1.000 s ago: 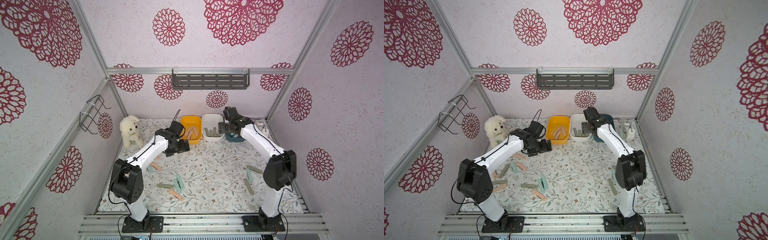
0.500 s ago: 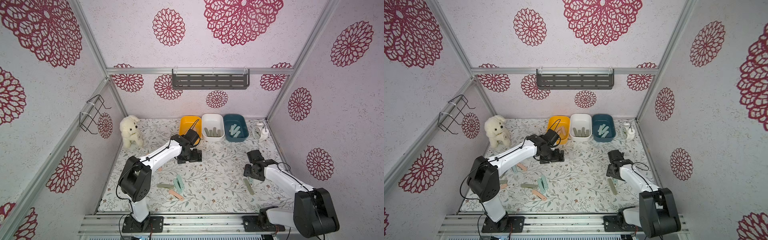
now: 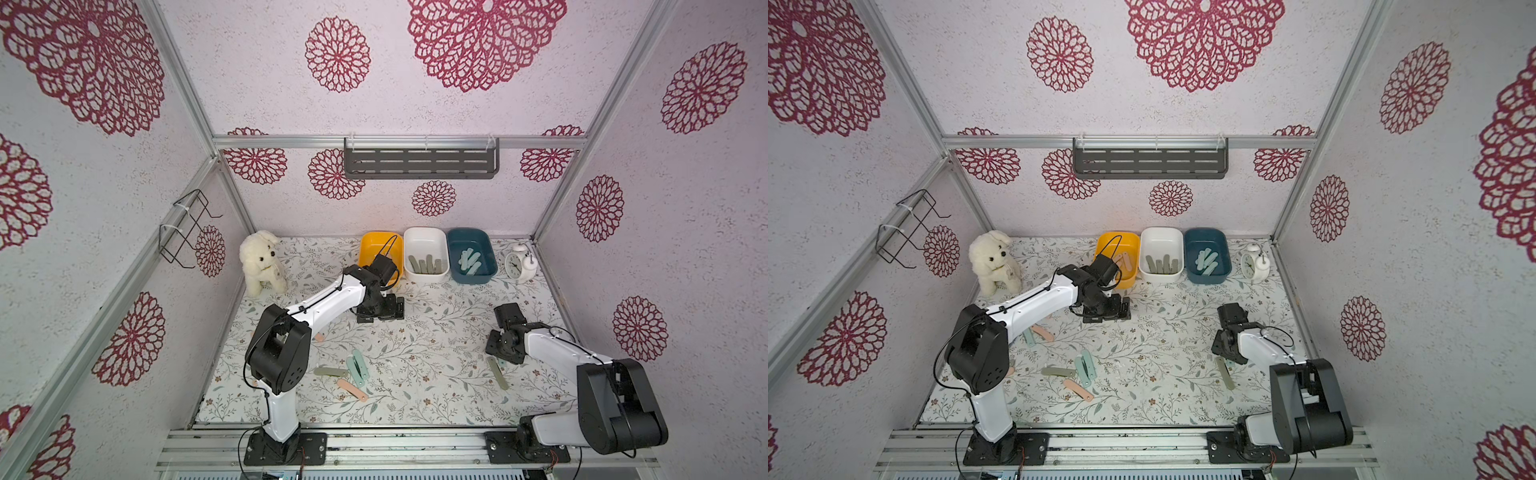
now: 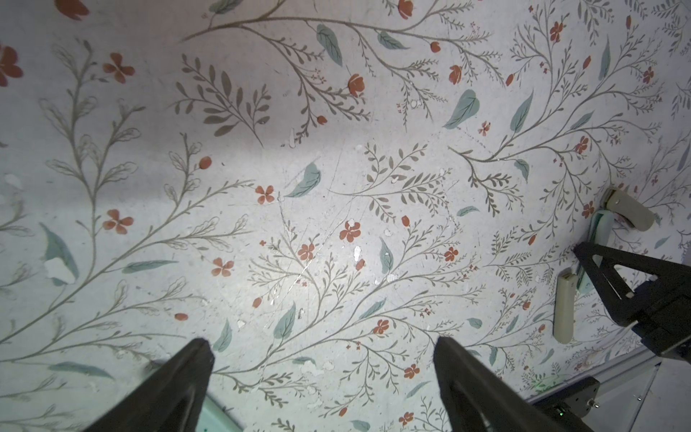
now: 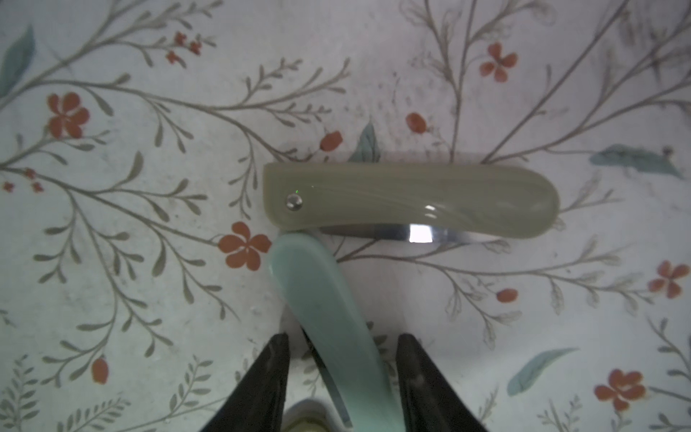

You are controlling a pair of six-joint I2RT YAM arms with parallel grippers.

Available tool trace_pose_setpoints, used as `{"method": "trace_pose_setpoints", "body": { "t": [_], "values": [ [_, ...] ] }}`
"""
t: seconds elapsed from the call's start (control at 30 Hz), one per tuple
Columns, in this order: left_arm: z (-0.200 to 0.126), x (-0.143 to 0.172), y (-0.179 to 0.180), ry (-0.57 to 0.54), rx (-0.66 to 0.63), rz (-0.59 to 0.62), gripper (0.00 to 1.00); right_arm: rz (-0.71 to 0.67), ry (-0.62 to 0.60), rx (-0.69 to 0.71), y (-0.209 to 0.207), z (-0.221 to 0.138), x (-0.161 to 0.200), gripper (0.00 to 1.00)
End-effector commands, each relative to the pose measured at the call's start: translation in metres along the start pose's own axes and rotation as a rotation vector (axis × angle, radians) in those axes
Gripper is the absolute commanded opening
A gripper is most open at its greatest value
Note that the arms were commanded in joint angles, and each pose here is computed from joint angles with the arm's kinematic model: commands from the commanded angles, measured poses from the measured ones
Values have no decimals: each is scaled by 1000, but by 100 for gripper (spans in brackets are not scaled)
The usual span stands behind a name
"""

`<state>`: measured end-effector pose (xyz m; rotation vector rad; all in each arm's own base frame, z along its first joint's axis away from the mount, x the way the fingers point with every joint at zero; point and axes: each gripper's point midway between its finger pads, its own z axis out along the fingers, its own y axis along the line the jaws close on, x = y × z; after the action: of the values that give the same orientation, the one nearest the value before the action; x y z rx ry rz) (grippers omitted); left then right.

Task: Place the fruit knives into the storage box by color
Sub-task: Pick up the fruit knife from the center of the board, then place the fruit knife in the storage box.

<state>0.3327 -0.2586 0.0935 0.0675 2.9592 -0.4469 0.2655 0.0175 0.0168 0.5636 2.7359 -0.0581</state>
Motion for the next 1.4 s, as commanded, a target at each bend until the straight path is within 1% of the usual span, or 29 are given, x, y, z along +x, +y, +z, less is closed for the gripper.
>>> {"method": "trace_pose_setpoints", "body": {
  "t": [0.0,0.13,0.33,0.43,0.57,0.67,0.77,0.97,1.03,1.17,1.23,1.37],
  "values": [
    [-3,-3,2,-17,16,1,97,6,3,-14,5,7,-4,45],
    [-3,-4,1,-22,25,-1,97,-19,-3,2,5,12,-8,35],
    [-4,-8,-1,-27,29,-3,97,-55,-14,7,10,13,-19,24],
    [-6,-10,-3,-30,36,-4,97,-62,-20,-6,15,11,-25,21],
    [-8,-13,-2,-35,34,-4,97,-77,-42,-27,26,3,-38,19],
    [-11,-19,-1,-45,36,-12,97,-87,-75,-56,43,-9,-54,19],
    [-12,-29,-5,-65,50,-22,97,-100,-114,-84,62,-22,-77,19],
    [-17,-55,-18,-113,71,-21,97,-134,-235,-125,102,-48,-148,19],
    [-8,-65,-18,-109,73,-26,97,-147,-269,-128,115,-49,-174,19],
    [-15,-85,-30,-146,116,3,97,-150,-306,-201,145,-45,-214,19],
    [-16,-94,-31,-159,122,6,97,-152,-318,-201,154,-41,-232,19],
    [-13,-103,-31,-143,151,-14,97,-146,-342,-203,169,-33,-269,19]
  ]
}}
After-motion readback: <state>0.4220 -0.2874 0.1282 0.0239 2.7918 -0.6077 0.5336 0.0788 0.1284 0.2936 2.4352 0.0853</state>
